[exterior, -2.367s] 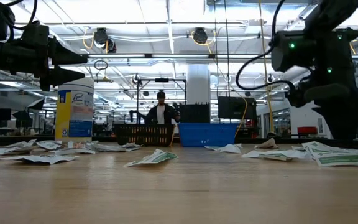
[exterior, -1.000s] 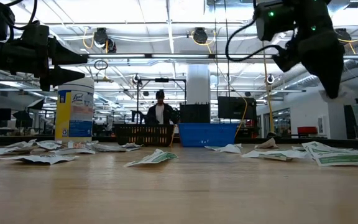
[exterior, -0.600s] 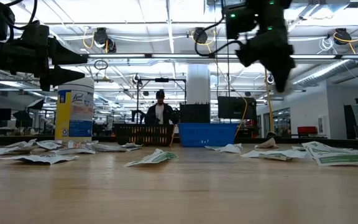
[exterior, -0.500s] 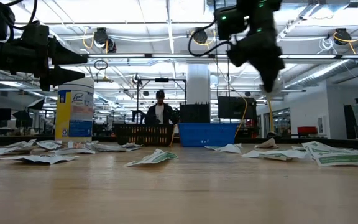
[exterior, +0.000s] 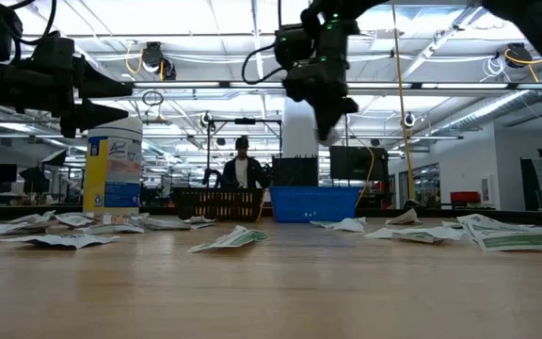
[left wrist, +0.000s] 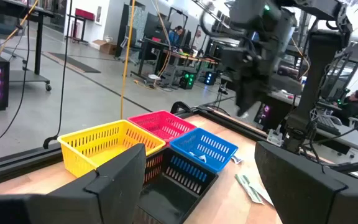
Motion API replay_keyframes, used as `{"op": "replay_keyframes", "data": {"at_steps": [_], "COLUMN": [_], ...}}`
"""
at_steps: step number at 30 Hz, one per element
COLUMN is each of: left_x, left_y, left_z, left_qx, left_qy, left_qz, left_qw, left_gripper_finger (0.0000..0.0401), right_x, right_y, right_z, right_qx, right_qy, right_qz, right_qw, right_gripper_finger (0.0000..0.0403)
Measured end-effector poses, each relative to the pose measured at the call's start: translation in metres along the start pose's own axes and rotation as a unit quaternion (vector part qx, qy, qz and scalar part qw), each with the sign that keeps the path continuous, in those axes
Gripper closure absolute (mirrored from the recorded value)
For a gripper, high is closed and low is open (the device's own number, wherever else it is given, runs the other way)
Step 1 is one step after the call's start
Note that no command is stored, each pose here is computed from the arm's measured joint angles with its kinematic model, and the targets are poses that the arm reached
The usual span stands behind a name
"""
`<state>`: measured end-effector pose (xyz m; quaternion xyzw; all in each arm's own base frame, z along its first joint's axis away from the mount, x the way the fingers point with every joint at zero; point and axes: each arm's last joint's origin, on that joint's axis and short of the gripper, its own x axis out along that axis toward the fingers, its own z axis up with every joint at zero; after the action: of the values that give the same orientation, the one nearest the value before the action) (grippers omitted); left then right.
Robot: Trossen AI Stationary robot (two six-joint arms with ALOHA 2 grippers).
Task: Pick & Place First Aid Supplies
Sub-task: Put the blue alcohol pad into the blue basket
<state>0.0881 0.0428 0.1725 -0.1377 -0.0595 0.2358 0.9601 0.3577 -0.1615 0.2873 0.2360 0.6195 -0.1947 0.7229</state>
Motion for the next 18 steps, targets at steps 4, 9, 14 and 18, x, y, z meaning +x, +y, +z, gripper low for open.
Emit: {"op": "replay_keyframes", "data": {"at_steps": [4,9,14,18], "left_x": [0.0,0.0,0.0,0.0], "left_y": [0.0,0.0,0.0,0.0], "left_z": [0.0,0.0,0.0,0.0], "left_qx": [0.0,0.0,0.0,0.0], "left_qy": [0.0,0.0,0.0,0.0], "left_qz": [0.0,0.0,0.0,0.0], "left_qw": [1.0,1.0,1.0,1.0], "left_gripper_finger": [0.0095,0.0095,0.0095,0.0095], "right_x": [0.012,0.036,0.062,0.083], "right_y": [-0.004,-0.004,-0.005,-0.006], "right_z": [0.018,0.031,0.038,0.038], "right_qx": [0.005,0.005,0.0,-0.005], "right_qy": [-0.032,-0.035,-0.025,-0.024], "right_qz": [0.005,0.005,0.003,0.003], "right_qw": [0.999,0.999,1.0,1.0], "right_gripper_finger": [0.0399,0.0399,0.0399,0.0399]}}
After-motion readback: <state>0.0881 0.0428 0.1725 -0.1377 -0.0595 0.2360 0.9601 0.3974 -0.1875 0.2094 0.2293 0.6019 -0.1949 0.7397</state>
